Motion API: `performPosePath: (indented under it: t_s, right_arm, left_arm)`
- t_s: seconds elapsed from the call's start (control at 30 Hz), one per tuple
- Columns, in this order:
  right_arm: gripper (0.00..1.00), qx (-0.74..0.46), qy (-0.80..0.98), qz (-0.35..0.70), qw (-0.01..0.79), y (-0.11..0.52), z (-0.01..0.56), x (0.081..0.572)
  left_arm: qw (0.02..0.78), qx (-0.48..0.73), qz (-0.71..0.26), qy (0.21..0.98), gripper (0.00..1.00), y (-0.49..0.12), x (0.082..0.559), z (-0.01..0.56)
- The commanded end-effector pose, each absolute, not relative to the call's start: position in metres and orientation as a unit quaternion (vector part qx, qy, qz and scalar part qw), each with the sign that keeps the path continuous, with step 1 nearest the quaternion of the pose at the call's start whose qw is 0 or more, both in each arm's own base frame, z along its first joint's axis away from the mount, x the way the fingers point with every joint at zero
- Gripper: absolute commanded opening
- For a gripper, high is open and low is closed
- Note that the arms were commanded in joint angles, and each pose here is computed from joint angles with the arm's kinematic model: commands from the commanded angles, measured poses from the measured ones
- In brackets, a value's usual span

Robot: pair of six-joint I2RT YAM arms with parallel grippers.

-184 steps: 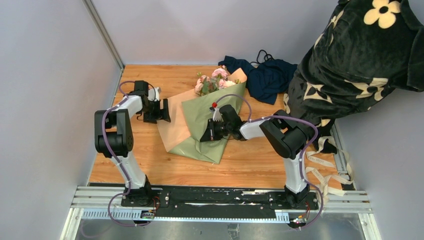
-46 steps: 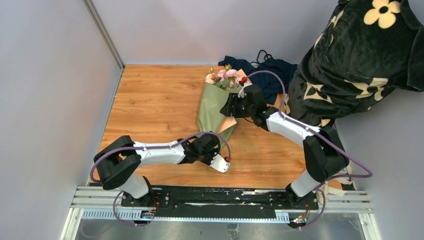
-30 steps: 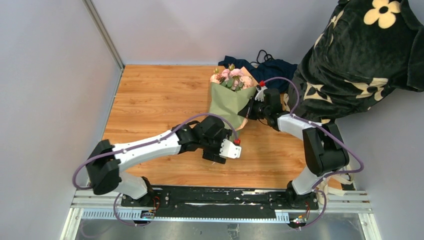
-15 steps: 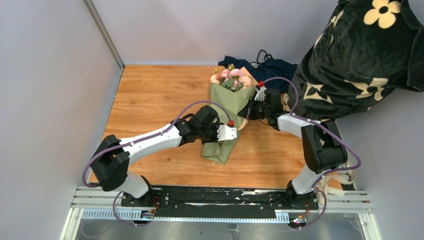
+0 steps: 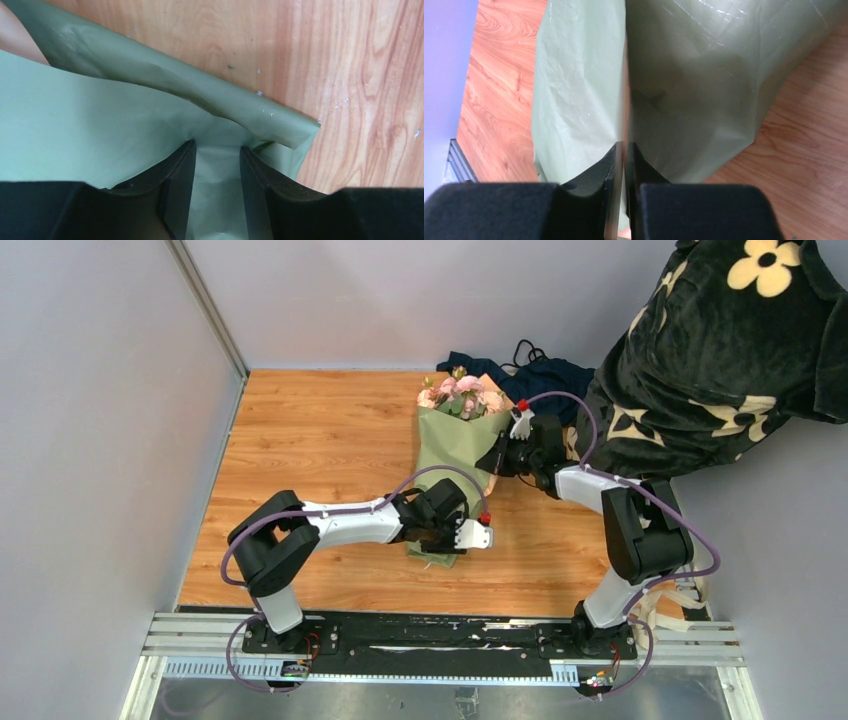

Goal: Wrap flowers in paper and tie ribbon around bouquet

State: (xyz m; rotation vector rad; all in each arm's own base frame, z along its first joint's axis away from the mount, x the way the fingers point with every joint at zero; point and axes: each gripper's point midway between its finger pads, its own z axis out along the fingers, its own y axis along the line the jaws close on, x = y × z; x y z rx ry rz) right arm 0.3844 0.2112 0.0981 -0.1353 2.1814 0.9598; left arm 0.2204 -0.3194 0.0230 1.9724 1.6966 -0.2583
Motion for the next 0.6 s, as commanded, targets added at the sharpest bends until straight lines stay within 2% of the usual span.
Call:
performPosePath:
  t_s: [0.0, 0.1, 0.17, 0.4, 0.57]
  right_arm:
    - [0.26, -0.058, 0.852, 0.345, 0.39, 0.199, 0.106, 0.398]
    - [0.45, -0.048, 0.868, 0.303, 0.39, 0.185, 0.112, 0.396]
    - [0.52, -0.036, 0.874, 0.269, 0.402, 0.17, 0.124, 0.391]
    - [0.6, 0.023, 0.878, 0.231, 0.419, 0.133, 0.145, 0.346]
    - [0.61, 0.089, 0.847, 0.341, 0.399, 0.158, 0.134, 0.318]
  left_arm:
    - [0.236, 0.73, -0.083, 0.636, 0.46, -0.313, 0.221, 0.005]
    - [0.223, 0.731, -0.087, 0.639, 0.46, -0.31, 0.217, -0.003]
    - [0.217, 0.73, -0.095, 0.641, 0.46, -0.31, 0.213, -0.005]
    - [0.213, 0.732, -0.103, 0.639, 0.47, -0.311, 0.21, -0.006]
    - [0.211, 0.733, -0.104, 0.639, 0.47, -0.311, 0.209, -0.008]
